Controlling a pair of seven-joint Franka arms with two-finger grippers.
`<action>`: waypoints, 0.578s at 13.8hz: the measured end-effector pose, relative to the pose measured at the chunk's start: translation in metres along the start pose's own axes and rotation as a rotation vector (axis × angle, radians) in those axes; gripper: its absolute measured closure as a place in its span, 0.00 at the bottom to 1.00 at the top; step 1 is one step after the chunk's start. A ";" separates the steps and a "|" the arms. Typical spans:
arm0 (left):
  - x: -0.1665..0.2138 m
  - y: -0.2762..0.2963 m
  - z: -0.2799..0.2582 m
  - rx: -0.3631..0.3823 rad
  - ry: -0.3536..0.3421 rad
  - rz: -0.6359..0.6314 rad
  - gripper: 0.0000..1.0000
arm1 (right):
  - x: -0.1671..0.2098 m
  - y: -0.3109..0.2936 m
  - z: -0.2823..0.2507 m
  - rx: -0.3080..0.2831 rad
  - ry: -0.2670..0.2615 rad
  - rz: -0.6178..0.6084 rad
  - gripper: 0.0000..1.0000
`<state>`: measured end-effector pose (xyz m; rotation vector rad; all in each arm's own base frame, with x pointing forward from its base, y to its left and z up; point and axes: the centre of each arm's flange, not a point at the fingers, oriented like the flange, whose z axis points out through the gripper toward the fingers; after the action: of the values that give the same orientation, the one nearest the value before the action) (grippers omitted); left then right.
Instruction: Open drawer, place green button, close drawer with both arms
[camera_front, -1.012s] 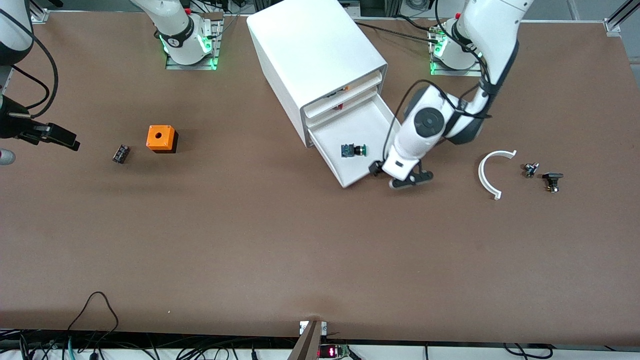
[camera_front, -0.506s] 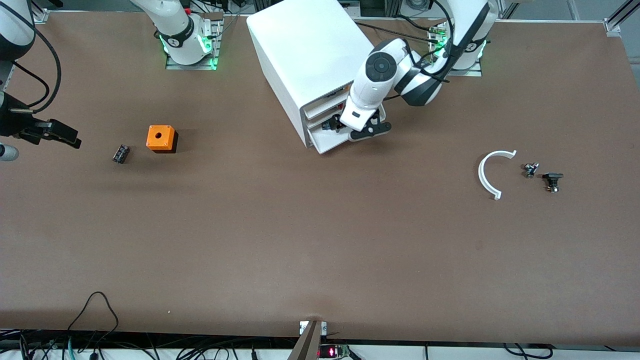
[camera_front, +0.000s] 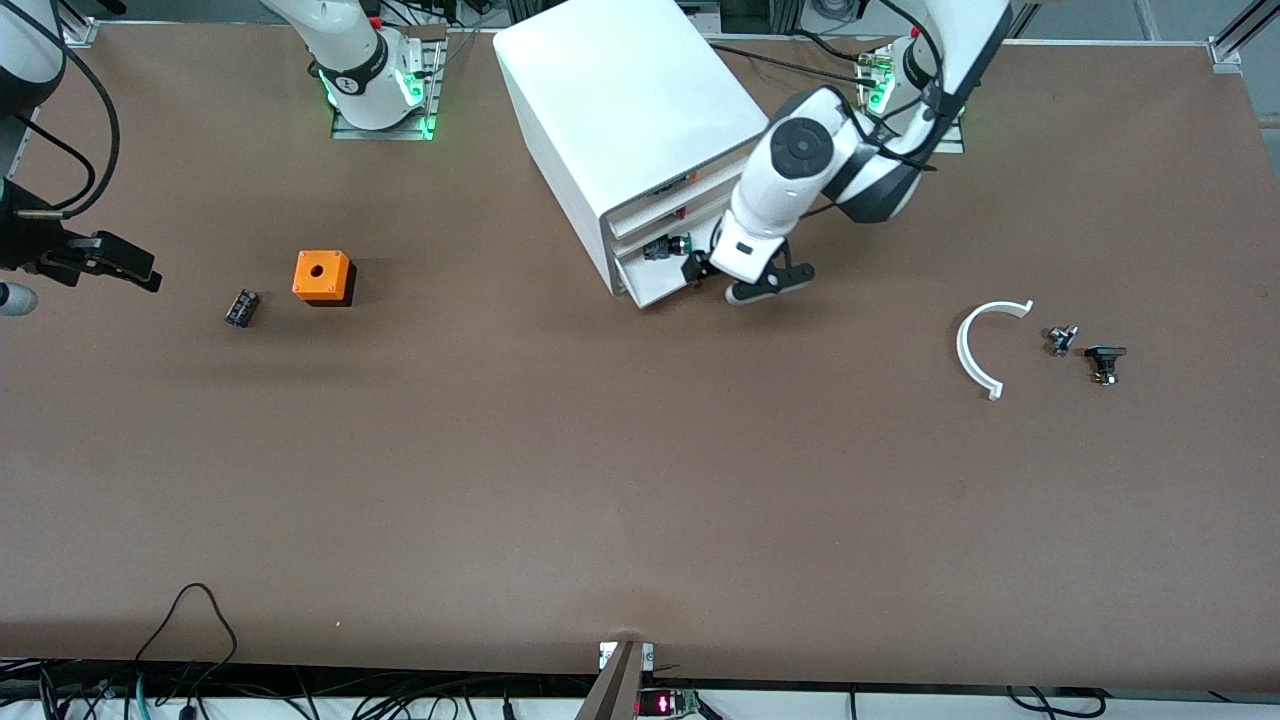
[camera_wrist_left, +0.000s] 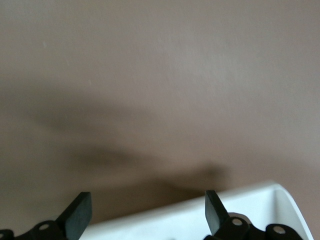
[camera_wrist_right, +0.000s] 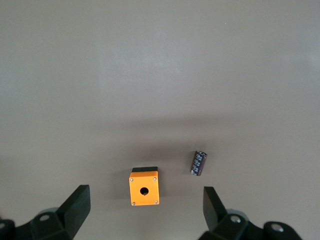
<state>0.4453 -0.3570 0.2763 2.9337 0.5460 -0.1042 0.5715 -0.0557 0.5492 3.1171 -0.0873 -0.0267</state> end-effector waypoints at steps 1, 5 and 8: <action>0.002 -0.001 0.009 -0.002 -0.006 0.010 0.00 | 0.000 0.000 0.000 0.000 -0.001 0.000 0.00; -0.042 0.017 0.059 0.007 -0.059 0.081 0.00 | -0.001 0.000 0.001 0.000 -0.006 -0.001 0.00; -0.070 0.028 0.068 0.014 -0.075 0.130 0.00 | -0.001 0.000 0.001 0.000 -0.006 -0.001 0.00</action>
<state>0.3875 -0.4185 0.2196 2.9547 0.3447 -0.2028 0.5709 -0.0553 0.5486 3.1177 -0.0852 -0.0367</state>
